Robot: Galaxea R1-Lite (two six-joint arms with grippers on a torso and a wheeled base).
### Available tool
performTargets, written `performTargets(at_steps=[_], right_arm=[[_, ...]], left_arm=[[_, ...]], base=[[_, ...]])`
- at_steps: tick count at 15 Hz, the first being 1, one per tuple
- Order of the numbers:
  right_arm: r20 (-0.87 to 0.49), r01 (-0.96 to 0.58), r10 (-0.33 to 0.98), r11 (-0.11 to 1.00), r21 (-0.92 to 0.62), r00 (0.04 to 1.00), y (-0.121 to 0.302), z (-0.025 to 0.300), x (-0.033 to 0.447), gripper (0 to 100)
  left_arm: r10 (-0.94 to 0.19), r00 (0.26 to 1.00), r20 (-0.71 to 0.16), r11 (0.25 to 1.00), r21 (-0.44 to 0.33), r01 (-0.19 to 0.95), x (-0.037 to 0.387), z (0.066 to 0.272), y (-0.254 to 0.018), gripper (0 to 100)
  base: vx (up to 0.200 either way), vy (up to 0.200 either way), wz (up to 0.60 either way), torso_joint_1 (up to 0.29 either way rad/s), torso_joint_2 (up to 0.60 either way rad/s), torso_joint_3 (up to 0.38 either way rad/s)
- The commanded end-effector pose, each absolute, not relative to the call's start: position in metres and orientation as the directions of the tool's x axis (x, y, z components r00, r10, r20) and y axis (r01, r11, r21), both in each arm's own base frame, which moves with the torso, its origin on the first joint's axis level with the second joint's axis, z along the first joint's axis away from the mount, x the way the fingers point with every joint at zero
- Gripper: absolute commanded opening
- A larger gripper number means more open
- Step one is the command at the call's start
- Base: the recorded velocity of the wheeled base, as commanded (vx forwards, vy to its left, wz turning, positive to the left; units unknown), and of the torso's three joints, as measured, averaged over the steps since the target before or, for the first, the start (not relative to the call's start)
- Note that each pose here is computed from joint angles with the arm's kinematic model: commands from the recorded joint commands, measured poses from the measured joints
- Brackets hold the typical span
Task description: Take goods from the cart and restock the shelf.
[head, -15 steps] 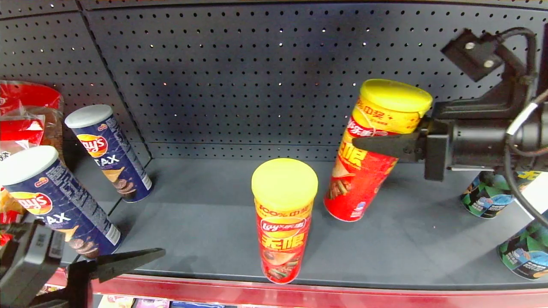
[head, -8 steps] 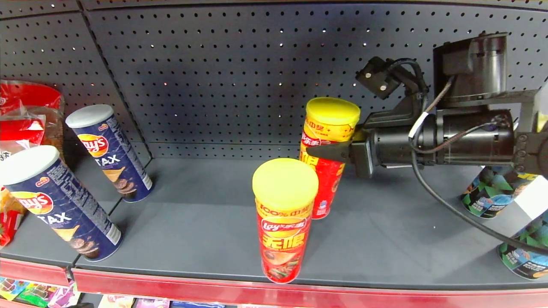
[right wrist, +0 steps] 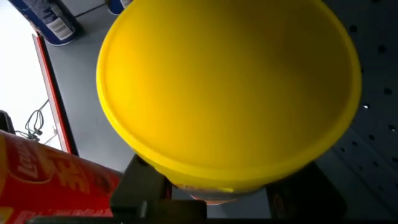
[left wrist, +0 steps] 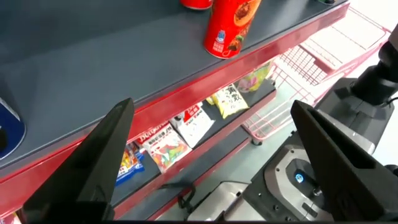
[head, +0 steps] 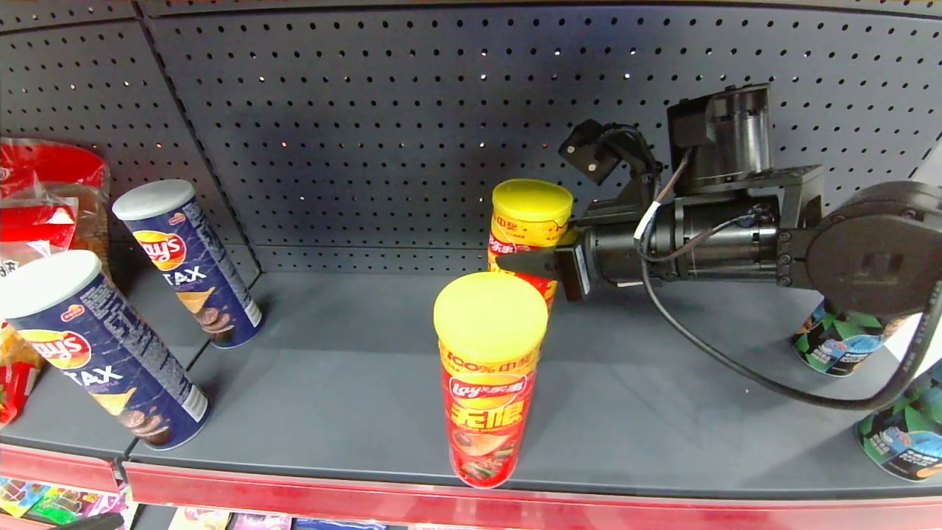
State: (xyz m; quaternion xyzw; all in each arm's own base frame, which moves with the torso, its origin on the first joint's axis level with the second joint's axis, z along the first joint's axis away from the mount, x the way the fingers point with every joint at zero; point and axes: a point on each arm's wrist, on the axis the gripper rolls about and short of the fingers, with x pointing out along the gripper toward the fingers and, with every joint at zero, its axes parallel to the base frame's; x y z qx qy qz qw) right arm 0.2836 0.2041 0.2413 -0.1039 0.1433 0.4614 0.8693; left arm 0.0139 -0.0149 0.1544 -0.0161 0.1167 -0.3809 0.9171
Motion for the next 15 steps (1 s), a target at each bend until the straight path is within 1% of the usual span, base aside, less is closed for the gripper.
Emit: performTargets(at_steps=[1,9,10,15], right_arm=[[-0.351,-0.833,0.772,0.551,-0.045,0.530,0.206,0.239,0.286,0],[-0.361,-0.834,0.770,0.551,-0.041,0.527,0.205,0.236,0.284,0],[-0.363,-0.833,0.769,0.552,-0.037,0.526,0.205,0.235,0.284,100],[-0.355,-0.828,0.768,0.560,-0.034,0.534,0.194,0.243,0.269,100]], left_arm=[[-0.702,0.682,-0.205,0.709,-0.122,0.694,0.014,0.155,-0.015,100],[-0.702,0.678,-0.216,0.709,-0.129,0.693,0.016,0.154,-0.016,100],[-0.702,0.679,-0.213,0.709,-0.128,0.693,0.016,0.154,-0.016,100],[-0.700,0.667,-0.255,0.709,-0.141,0.691,0.021,0.153,-0.019,100]], base=[[0.000,0.000,0.00,0.000,0.00,0.000],[0.000,0.000,0.00,0.000,0.00,0.000],[0.000,0.000,0.00,0.000,0.00,0.000],[0.000,0.000,0.00,0.000,0.00,0.000]])
